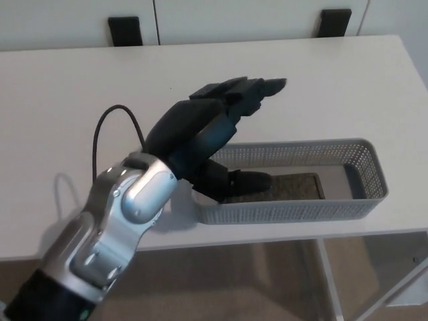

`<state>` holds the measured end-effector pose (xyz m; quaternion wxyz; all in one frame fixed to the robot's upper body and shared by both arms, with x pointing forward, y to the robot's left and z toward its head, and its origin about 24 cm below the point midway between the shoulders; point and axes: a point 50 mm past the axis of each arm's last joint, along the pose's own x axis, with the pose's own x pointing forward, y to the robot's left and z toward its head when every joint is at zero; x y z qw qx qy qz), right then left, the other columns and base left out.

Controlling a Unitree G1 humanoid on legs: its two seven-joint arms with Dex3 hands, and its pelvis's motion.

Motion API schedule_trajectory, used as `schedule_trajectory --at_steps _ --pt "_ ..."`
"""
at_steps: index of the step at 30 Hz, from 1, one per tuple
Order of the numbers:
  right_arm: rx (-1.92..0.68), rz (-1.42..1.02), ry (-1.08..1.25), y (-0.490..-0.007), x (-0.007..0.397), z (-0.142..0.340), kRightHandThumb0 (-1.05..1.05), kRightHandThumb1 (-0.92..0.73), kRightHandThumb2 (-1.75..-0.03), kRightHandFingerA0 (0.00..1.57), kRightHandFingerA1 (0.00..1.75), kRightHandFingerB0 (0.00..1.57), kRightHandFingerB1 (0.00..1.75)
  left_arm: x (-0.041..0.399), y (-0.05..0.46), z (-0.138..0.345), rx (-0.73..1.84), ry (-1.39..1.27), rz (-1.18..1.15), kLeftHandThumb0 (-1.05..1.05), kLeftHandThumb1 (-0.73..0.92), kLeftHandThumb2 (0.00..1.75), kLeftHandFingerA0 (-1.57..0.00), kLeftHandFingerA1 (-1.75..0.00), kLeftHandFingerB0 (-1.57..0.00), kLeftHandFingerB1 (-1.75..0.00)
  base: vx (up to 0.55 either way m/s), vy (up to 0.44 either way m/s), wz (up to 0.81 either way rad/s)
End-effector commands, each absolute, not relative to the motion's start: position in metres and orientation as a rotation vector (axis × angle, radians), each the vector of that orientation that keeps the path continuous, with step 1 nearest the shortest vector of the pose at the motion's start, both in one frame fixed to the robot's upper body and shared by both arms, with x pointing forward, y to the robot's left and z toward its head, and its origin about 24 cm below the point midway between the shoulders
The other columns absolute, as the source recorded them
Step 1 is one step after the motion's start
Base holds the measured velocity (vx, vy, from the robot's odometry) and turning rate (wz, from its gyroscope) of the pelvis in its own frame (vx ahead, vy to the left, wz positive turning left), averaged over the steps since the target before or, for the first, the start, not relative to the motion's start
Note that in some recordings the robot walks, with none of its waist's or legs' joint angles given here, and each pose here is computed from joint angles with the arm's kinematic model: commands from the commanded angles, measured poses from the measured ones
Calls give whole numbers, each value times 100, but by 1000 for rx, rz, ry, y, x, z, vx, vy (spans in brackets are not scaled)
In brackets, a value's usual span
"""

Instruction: The robot walks towards a desk on which an eraser is kept on the left hand side and a container is kept on the right hand side. The robot picks up the eraser using its left hand and places it in the container.

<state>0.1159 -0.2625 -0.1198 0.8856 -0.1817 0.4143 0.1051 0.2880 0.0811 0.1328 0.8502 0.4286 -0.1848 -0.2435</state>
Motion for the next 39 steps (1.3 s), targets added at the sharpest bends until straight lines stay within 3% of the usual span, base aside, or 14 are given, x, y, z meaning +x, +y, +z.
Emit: schedule_trajectory --at_steps 1,11,12,15,18,19,24,25,27,28,33,34,37,39 --pt "-423 245 892 -270 114 -119 -39 -63 -58 63 61 43 46 229 120 186 313 -429 -943 -105 60 101 -53 -50 -48 -46 0 0 0" --pt "-396 215 921 -270 107 -123 -34 -64 -59 61 62 43 47 195 203 175 -447 -295 -1526 -95 61 97 -81 -54 -56 -45 0 0 0" --pt "-392 210 921 -270 107 -123 -34 -65 -59 61 62 43 48 190 208 178 -445 -289 -1501 -90 66 62 -87 -45 -72 -41 0 0 0" --pt "-379 204 922 -270 105 -124 -36 -64 -58 60 64 45 50 173 213 175 -582 -154 -1516 -86 56 58 -89 -46 -83 -44 0 0 0" --pt "-387 209 920 -270 103 -123 -36 -65 -58 59 61 45 48 149 220 176 -562 -175 -1409 -104 48 96 -100 -51 -96 -52 0 0 0" --pt "-392 211 920 -269 102 -123 -36 -65 -58 60 61 45 48 146 222 174 -572 -183 -1401 -103 14 86 -109 -56 -87 -45 0 0 0" --pt "-395 208 920 -270 104 -123 -35 -65 -59 59 59 44 47 139 237 158 -624 -119 -1396 -94 49 80 -105 -53 -95 -50 0 0 0" --pt "-387 206 921 -270 104 -123 -35 -65 -59 58 60 44 48 139 241 159 -588 -94 -1415 -94 21 86 -109 -60 -78 -44 0 0 0" --pt "-391 204 922 -271 105 -123 -36 -64 -58 60 60 46 48 133 247 163 -567 -46 -1383 -103 63 61 -107 -50 -94 -47 0 0 0" --pt "-399 205 920 -271 106 -123 -35 -65 -58 61 61 46 48 132 255 168 -487 -14 -1384 -105 38 88 -108 -55 -95 -48 0 0 0" --pt "-392 194 923 -272 106 -123 -34 -65 -59 61 61 45 48 122 237 128 -728 -137 -1287 -105 48 97 -109 -59 -84 -48 0 0 0" --pt "-393 191 925 -272 106 -124 -34 -65 -59 62 61 45 48 131 241 123 -612 -69 -1330 -70 39 54 -127 -55 -102 -48 0 0 0" --pt "-398 189 929 -271 101 -125 -35 -65 -58 63 62 46 49 152 265 106 -72 246 -1289 -84 48 87 -103 -60 -94 -56 0 0 0" --pt "-392 182 931 -270 100 -126 -34 -65 -58 64 62 47 49 150 270 84 123 403 -1224 -89 40 92 -127 -71 -91 -52 0 0 0"
